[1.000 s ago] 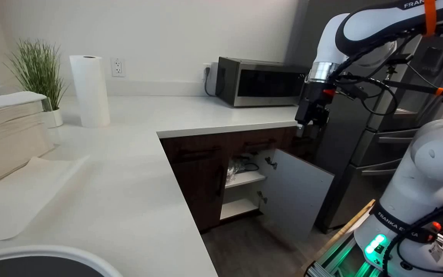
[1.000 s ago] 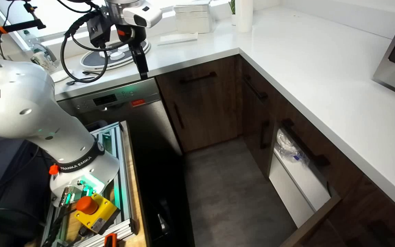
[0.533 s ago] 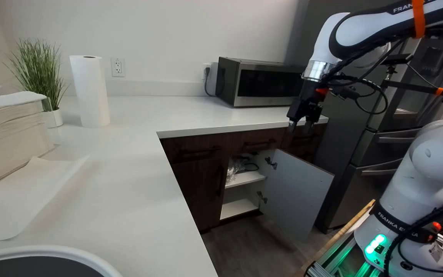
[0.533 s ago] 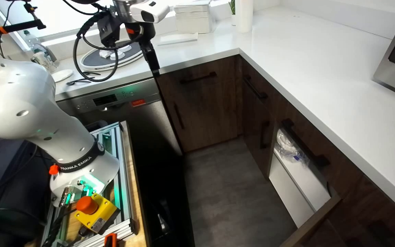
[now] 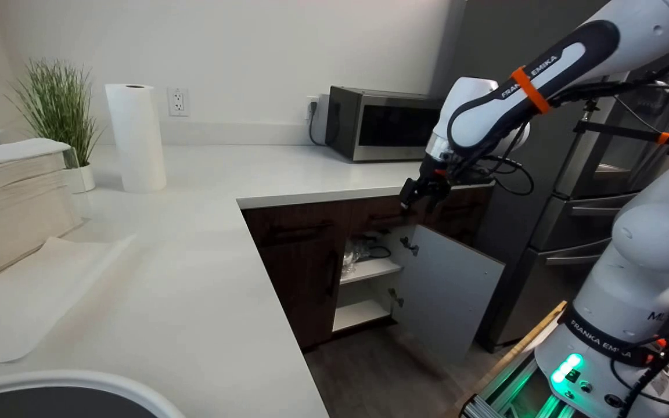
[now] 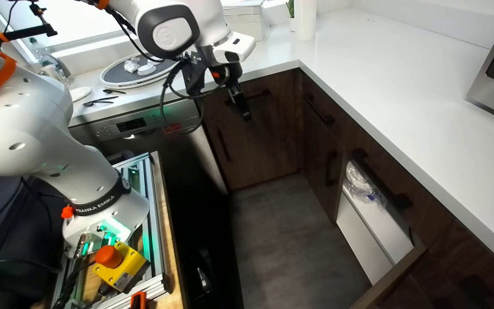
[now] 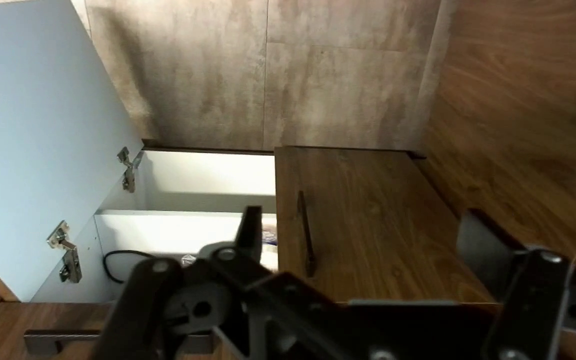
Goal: Open the left door of the bottom cabinet
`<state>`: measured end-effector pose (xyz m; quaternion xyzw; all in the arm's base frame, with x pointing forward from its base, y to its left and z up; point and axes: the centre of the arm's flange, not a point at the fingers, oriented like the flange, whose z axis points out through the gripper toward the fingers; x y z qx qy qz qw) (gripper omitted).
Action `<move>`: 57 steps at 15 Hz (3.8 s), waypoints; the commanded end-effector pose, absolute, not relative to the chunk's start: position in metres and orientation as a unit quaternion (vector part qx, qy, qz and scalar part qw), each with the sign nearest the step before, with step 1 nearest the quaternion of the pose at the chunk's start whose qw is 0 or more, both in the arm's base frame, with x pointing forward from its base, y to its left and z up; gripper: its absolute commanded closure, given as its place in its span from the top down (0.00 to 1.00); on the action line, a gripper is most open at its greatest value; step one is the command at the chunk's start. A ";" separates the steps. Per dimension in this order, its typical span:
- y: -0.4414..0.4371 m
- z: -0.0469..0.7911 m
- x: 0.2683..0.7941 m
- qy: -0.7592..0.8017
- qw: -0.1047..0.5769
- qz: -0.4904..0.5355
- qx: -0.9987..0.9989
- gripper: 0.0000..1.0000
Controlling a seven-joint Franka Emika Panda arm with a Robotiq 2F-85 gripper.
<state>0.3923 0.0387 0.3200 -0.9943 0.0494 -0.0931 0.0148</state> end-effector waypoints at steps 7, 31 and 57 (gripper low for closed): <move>0.026 0.183 0.499 0.093 -0.002 -0.159 -0.983 1.00; 0.039 0.084 0.594 0.122 -0.031 -0.204 -0.971 1.00; 0.050 -0.022 0.682 0.087 -0.036 -0.264 -0.960 0.22</move>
